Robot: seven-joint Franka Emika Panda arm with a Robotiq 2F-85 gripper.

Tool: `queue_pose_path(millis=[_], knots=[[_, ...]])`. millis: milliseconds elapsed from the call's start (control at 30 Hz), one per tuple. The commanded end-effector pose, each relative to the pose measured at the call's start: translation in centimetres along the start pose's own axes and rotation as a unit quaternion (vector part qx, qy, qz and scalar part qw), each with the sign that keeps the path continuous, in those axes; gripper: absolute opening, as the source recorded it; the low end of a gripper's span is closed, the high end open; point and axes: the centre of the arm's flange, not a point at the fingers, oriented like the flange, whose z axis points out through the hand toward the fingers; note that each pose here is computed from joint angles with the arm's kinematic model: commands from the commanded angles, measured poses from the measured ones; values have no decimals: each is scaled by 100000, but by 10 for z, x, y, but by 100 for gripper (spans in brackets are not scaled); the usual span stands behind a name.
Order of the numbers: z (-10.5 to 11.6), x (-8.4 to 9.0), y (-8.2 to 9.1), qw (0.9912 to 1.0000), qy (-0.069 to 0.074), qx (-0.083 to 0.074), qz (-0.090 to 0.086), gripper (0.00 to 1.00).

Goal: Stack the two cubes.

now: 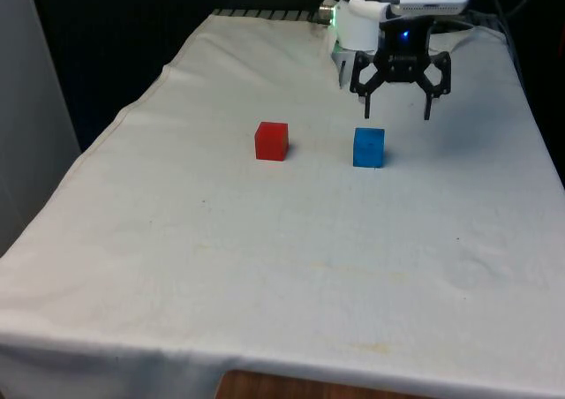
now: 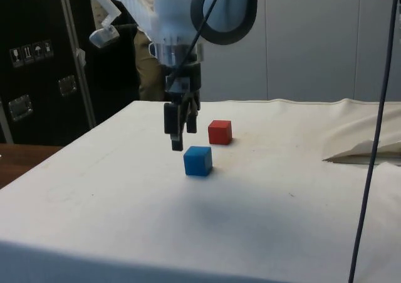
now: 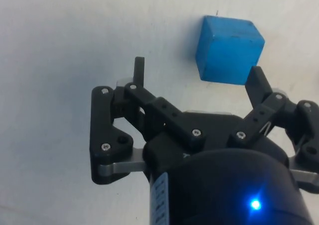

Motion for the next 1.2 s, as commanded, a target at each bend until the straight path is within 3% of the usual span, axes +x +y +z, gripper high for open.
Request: queue_pose_path(millis=[0,600,833,1167], knots=[[4,0,1,100000,-73,156,-129,100],[33,-5,20,99961,-2526,-505,-1065,100],[37,-6,25,99944,-3217,-816,-443,100],[43,-2,43,99915,-3430,-1271,1924,100]])
